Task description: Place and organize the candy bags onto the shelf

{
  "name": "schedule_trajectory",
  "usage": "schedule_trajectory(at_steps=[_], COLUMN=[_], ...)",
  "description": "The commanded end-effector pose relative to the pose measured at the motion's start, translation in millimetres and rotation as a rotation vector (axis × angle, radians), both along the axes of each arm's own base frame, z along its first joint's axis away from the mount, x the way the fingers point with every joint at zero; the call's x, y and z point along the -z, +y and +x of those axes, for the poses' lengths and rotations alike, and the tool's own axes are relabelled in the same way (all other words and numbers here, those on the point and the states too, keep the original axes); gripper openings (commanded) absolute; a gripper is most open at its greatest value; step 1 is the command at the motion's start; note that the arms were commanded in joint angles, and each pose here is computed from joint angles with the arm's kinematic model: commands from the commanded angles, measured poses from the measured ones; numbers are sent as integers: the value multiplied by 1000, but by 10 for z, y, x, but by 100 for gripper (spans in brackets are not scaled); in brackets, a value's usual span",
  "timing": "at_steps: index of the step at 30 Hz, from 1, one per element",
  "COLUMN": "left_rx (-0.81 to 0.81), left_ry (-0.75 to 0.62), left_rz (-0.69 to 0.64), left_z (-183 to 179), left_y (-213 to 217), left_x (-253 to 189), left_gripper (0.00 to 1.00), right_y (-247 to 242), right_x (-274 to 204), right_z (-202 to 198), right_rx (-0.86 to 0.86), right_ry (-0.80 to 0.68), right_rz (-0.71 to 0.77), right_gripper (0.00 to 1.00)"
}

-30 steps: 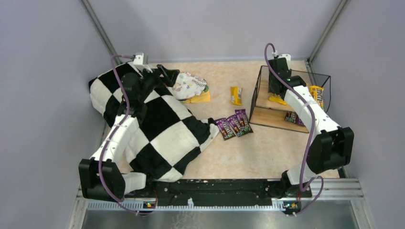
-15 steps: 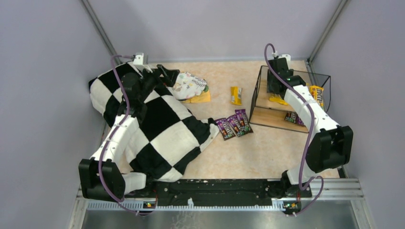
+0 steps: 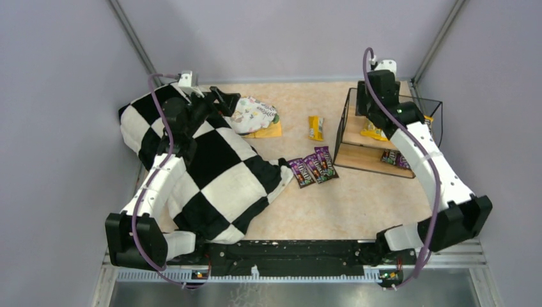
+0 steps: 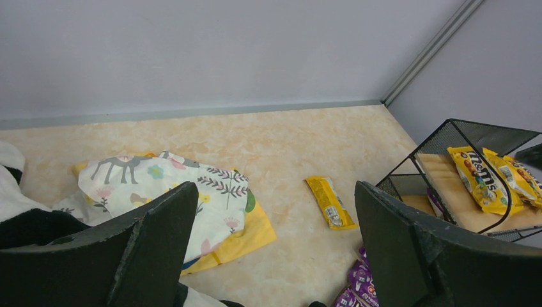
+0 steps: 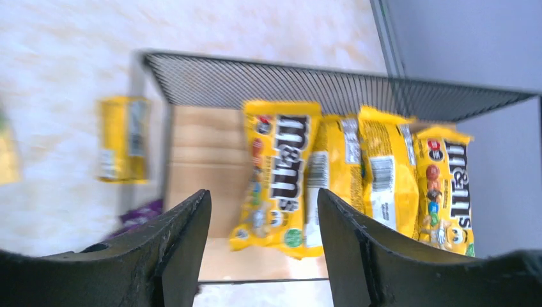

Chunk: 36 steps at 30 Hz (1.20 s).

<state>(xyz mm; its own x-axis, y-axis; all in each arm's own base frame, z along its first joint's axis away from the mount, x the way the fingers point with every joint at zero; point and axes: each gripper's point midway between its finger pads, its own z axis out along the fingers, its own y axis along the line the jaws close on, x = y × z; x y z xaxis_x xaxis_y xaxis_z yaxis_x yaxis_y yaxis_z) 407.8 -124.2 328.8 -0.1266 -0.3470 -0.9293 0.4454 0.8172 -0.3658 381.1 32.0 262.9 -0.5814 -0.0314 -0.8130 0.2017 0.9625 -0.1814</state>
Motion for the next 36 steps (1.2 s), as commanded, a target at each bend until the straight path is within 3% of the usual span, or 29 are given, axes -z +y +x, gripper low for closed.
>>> schedule_trajectory(at_steps=[1,6,10,14,18,24,36], left_rx=[11,15,4,-12,-11,3,28], left_ry=[-69,-66,-67,-68,-69,-63,-30], left_rz=[-12,-15,-8,4,5,-5,-57], left_z=[-12,-9,-4,8,8,13,63], left_y=[-22,-29,-14,13,16,5,40], left_x=[-262,-255,-246,-238,-250,-246,-181], left_gripper=[99,98,99,98,98,98,99], right_y=[421,1516,2292,2631,2681,2408,1760], right_x=[-959,-1037,-586,33,729,1467,1942], right_z=[-197,-305,-177,80,404,824,1187], right_rx=[-109,-375,-513,-502,-391,-190,-36], right_ry=[-241,-267,-164,-72,18,124,176], right_rz=[56,149,260,271,157,96,113], right_gripper=[62,64,65,66,74,74,74])
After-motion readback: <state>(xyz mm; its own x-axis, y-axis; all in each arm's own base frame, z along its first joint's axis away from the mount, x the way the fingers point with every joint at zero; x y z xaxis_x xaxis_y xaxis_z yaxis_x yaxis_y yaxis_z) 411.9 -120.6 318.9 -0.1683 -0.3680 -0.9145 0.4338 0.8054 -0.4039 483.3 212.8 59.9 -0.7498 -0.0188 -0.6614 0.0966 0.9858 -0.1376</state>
